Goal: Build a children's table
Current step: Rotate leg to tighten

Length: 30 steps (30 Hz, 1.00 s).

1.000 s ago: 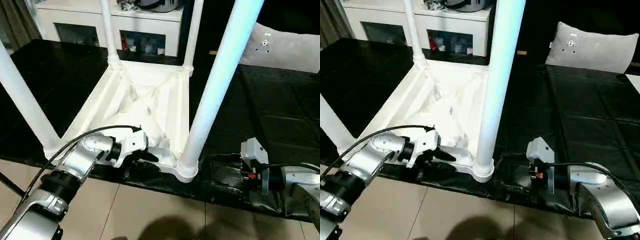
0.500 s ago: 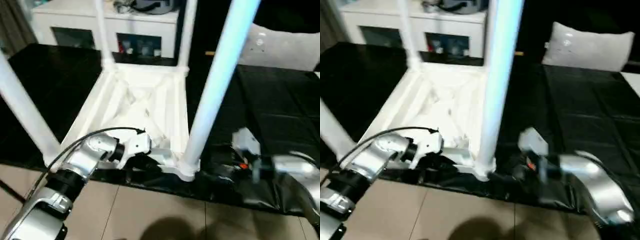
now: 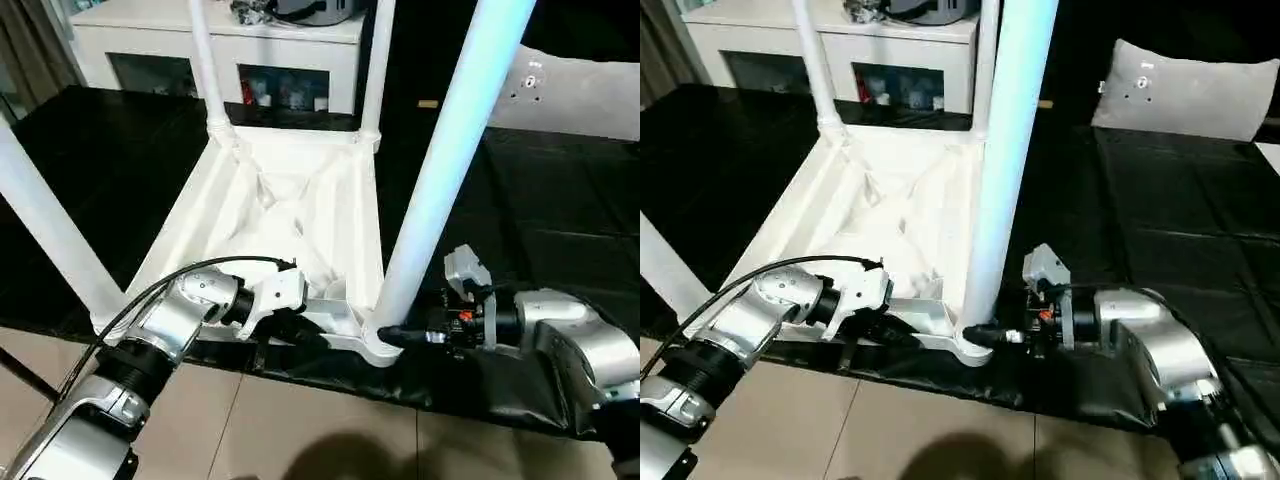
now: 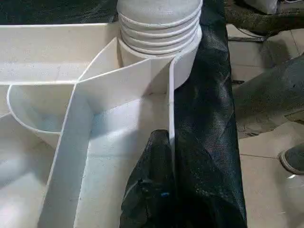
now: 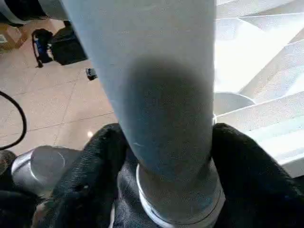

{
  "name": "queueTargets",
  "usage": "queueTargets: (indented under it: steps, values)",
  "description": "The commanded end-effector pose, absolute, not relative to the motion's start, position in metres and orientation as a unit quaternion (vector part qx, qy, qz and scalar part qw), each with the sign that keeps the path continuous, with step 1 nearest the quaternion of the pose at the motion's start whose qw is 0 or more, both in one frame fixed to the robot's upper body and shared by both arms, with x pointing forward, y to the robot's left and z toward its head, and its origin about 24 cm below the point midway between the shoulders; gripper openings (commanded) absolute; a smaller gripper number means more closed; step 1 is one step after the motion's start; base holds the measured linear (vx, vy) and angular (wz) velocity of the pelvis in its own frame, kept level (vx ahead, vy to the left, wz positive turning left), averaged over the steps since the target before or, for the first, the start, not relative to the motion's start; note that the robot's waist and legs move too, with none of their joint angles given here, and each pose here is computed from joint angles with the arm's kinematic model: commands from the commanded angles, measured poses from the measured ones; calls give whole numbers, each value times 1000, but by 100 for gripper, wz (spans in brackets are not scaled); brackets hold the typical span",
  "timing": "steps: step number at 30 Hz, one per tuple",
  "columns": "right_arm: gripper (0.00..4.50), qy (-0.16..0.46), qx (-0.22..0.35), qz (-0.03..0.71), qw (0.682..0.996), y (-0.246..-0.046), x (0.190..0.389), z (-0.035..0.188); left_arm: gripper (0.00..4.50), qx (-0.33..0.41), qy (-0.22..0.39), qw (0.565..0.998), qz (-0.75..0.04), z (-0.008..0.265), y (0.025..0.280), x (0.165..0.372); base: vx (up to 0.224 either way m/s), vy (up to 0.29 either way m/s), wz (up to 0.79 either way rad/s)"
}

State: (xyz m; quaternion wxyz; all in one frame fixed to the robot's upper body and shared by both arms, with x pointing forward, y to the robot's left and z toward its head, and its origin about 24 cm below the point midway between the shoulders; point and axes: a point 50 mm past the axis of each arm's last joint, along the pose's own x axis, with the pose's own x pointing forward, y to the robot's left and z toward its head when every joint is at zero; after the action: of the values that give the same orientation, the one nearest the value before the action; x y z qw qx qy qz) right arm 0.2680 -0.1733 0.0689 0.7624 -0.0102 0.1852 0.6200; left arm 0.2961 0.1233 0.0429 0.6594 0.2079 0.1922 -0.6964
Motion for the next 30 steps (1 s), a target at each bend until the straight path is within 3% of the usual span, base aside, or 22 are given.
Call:
queueTargets:
  steps: [1, 6, 7, 12, 15, 20, 24, 26, 30]
  values:
    - [271, 186, -7, 629, 755, -172, 270, 71, 0, 202, 182, 668, -693, 47, 125, 299, 0, 0, 0]
    - [232, 190, 4, 636, 748, -170, 270, 70, 0, 197, 182, 672, -690, 47, 125, 298, 0, 0, 0]
    - [221, 187, 16, 637, 747, -166, 267, 69, 0, 175, 179, 692, -678, 48, 122, 300, 0, 0, 0]
    - [205, 168, 11, 587, 792, -149, 268, 66, 0, 146, 171, 726, -651, 50, 110, 306, 0, 0, 0]
    - [200, 166, 23, 449, 878, -133, 289, 61, 0, 135, 163, 763, -611, 53, 91, 316, 0, 0, 0]
    - [198, 171, 41, 309, 935, -121, 307, 60, 0, 137, 162, 803, -556, 53, 63, 327, 0, 0, 0]
    - [198, 170, 61, 251, 951, -106, 313, 60, 0, 138, 161, 839, -501, 50, 46, 335, 0, 0, 0]
    - [253, 160, 63, 247, 954, -103, 314, 62, 0, 143, 161, 841, -496, 49, 45, 336, 0, 0, 0]
    - [287, 120, 55, 266, 955, -107, 307, 70, 0, 168, 172, 837, -491, 41, 52, 335, 0, 0, 0]
